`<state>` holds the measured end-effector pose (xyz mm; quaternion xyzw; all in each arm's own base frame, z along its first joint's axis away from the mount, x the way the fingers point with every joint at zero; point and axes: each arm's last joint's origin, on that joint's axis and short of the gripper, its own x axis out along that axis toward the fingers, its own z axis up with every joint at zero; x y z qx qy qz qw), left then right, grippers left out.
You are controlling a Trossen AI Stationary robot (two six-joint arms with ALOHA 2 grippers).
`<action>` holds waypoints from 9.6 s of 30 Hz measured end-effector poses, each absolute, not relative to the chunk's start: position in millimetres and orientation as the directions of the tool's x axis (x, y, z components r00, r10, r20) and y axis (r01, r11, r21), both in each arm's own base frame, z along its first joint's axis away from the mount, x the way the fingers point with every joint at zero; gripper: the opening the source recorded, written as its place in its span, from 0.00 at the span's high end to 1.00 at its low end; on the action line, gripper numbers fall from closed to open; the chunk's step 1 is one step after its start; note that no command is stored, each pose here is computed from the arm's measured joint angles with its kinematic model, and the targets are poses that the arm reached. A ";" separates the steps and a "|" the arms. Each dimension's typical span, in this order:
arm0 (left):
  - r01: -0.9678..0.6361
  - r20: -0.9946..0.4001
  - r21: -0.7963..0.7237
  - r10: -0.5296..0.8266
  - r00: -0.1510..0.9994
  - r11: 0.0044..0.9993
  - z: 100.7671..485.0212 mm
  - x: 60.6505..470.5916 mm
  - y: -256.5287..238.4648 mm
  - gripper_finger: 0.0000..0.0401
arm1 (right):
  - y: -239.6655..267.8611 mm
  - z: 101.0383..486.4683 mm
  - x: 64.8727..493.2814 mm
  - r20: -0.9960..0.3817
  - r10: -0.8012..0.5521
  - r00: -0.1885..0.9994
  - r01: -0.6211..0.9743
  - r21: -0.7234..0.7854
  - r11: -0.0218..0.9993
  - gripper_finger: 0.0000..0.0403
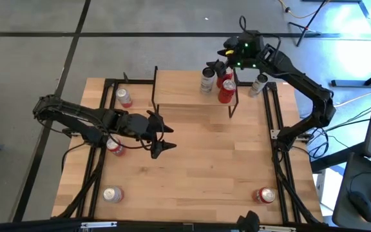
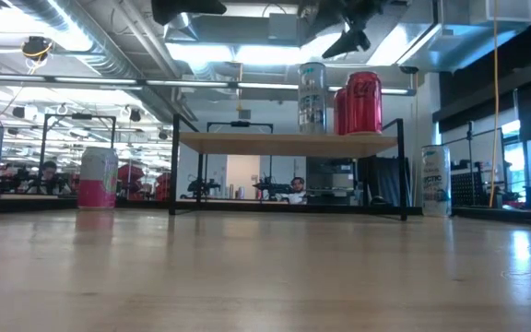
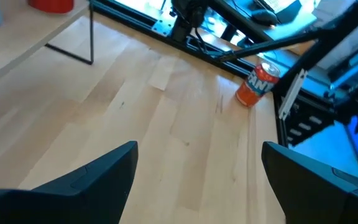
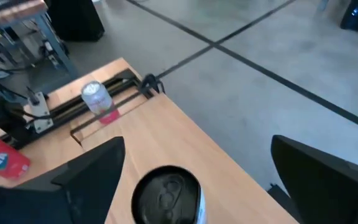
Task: Place canned beverage on shelf
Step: Put the bottom white and blue soda can on the shelf, then put the white and blue soda can aligned with the other white and blue soda can on the shelf
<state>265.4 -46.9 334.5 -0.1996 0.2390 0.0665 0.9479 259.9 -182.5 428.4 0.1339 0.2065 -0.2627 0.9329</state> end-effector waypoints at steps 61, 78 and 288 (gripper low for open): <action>-0.212 -0.564 -0.344 -0.021 0.825 0.915 337.3 245.6 -21.7 0.15 | -165.1 396.4 293.5 -0.437 -0.392 0.809 0.432 -0.010 0.902 0.24; -0.225 -0.571 -0.324 -0.001 0.821 0.919 336.6 245.2 -20.9 0.15 | -164.8 373.5 289.6 -0.552 -0.414 0.724 0.455 -0.070 0.888 0.24; -0.234 -0.546 -0.323 0.021 0.837 0.917 338.8 246.6 -23.2 0.15 | -77.6 337.0 129.6 -0.963 -0.191 0.191 0.875 0.079 0.478 0.42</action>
